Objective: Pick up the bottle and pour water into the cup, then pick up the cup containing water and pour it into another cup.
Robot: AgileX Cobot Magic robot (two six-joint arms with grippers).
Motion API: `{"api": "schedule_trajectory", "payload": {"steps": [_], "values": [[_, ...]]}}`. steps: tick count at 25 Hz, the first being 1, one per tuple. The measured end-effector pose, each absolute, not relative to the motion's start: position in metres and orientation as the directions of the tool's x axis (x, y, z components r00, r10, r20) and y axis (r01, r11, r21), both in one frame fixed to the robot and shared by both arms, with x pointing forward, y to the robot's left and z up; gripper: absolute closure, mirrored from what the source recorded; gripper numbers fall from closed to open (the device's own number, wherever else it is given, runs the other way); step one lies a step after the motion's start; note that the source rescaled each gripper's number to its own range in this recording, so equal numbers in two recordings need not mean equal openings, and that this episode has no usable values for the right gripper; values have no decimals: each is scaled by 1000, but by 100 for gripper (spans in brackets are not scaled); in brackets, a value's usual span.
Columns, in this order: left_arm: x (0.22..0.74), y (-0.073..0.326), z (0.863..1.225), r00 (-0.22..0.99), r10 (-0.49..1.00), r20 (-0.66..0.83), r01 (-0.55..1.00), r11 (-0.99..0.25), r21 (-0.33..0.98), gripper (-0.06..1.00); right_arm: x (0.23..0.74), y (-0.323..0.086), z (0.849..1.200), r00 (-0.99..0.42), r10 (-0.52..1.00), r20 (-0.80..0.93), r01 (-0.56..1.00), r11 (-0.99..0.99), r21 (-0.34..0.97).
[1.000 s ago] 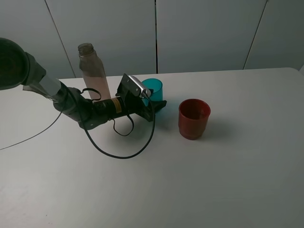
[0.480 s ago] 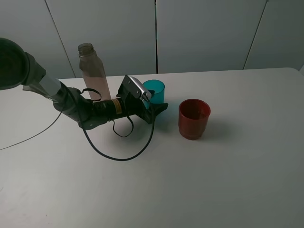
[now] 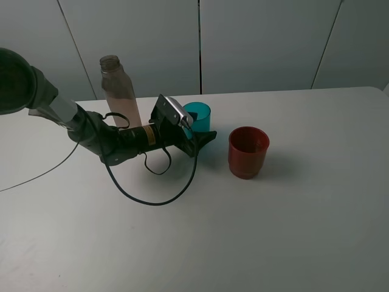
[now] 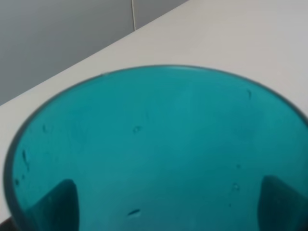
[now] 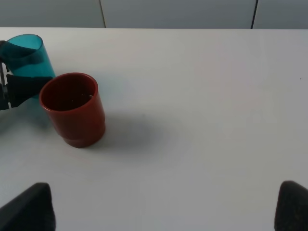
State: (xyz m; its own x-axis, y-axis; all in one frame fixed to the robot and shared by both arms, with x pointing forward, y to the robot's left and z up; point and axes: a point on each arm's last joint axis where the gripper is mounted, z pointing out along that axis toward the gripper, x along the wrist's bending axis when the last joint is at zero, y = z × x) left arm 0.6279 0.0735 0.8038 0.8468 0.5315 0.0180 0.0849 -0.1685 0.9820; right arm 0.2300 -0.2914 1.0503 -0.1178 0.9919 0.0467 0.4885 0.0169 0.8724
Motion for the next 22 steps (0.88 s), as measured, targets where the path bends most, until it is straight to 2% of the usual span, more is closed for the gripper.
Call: {"api": "schedule_trajectory", "payload": {"steps": [10, 22], "values": [[631, 71, 831, 852, 520, 58, 24, -150, 988, 1, 230, -291, 1050, -118, 992, 47, 489, 17, 872], [634, 68, 903, 853, 514, 96, -58, -90, 994, 1, 230, -291, 1050, -118, 992, 47, 489, 17, 872]]}}
